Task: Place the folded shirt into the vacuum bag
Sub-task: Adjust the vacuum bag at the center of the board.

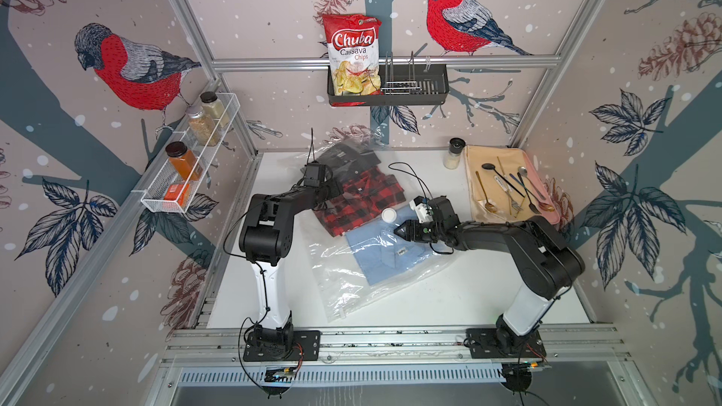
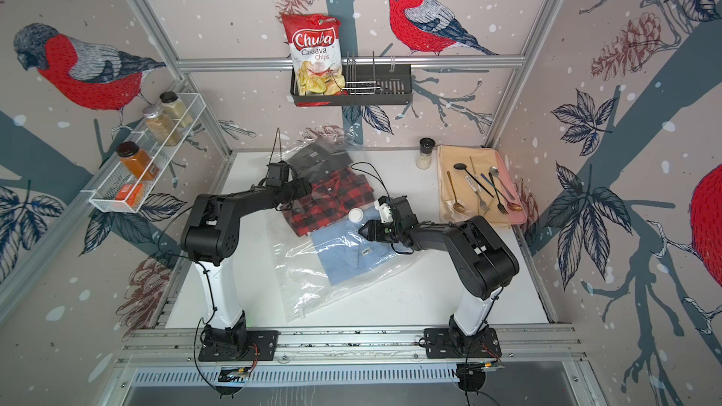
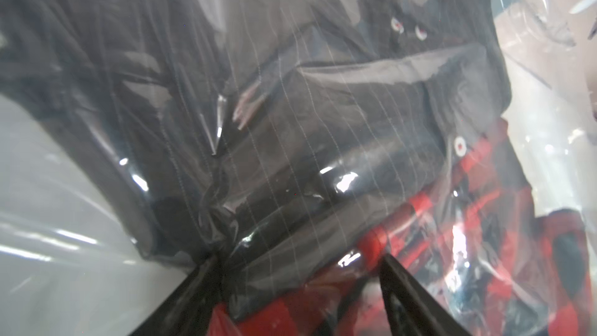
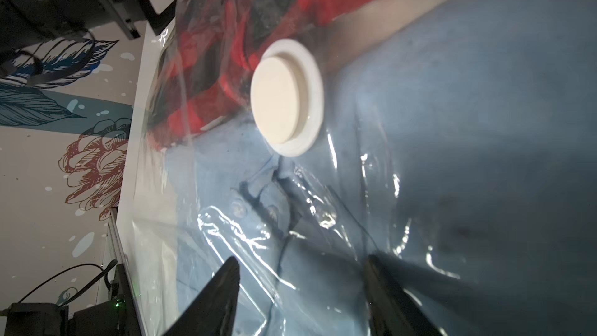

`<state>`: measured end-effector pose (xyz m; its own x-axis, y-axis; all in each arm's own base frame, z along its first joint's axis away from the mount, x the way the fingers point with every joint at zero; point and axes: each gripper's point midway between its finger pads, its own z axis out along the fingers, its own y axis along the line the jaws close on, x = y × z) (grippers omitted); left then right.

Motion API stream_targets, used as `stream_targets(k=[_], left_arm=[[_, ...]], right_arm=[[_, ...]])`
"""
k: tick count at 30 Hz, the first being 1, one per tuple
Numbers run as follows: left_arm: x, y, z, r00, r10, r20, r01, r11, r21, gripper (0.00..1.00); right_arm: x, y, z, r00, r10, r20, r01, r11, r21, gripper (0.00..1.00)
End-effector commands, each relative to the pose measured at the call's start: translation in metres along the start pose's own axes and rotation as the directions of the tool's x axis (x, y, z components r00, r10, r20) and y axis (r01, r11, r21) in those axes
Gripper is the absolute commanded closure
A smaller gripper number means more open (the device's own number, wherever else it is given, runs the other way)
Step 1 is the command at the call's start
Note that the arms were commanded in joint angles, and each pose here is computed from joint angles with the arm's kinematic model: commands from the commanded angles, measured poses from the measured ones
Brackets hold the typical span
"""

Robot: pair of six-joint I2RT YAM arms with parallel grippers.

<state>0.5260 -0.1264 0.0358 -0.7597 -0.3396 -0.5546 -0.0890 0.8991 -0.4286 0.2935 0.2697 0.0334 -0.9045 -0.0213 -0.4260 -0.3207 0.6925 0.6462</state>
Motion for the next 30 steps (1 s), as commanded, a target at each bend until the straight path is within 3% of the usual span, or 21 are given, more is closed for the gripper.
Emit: stream_targets(k=[1,5,10,13,18,23,26,30], left_arm=[[0.042,0.000,0.018,0.983,0.010,-0.181,-0.016,0.999,-0.035,0.21],[0.022,-0.019,0.038,0.985,0.043,-0.170,-0.047,0.999,-0.016,0.20],[-0.002,-0.033,0.063,0.984,0.090,-0.151,-0.089,0.996,0.016,0.19],[-0.011,-0.045,0.061,0.982,0.111,-0.152,-0.104,0.993,0.052,0.20],[-0.029,-0.069,-0.016,0.993,0.110,-0.035,-0.105,0.987,0.119,0.17],[-0.040,-0.070,-0.097,0.995,0.071,0.072,-0.077,0.994,0.079,0.09],[-0.027,-0.058,-0.129,0.995,0.036,0.093,-0.041,0.998,0.046,0.04],[0.014,-0.023,-0.159,0.995,-0.039,0.095,0.042,0.999,-0.026,0.04]], right_arm=[[0.051,-0.040,-0.011,0.984,0.156,-0.091,-0.140,0.977,0.163,0.36],[0.048,-0.050,-0.012,0.981,0.180,-0.079,-0.166,0.974,0.153,0.36],[0.017,-0.054,-0.003,0.983,0.173,-0.061,-0.163,0.977,0.137,0.36],[0.001,-0.054,-0.002,0.985,0.164,-0.049,-0.156,0.977,0.144,0.37],[-0.021,-0.024,-0.026,0.997,0.076,0.010,-0.077,0.985,0.157,0.36],[-0.026,0.030,-0.037,1.000,-0.027,0.014,0.026,0.997,0.077,0.35],[-0.014,0.067,-0.026,0.997,-0.073,-0.034,0.071,0.997,-0.039,0.34],[0.017,0.109,-0.003,0.982,-0.130,-0.135,0.101,0.973,-0.207,0.35]])
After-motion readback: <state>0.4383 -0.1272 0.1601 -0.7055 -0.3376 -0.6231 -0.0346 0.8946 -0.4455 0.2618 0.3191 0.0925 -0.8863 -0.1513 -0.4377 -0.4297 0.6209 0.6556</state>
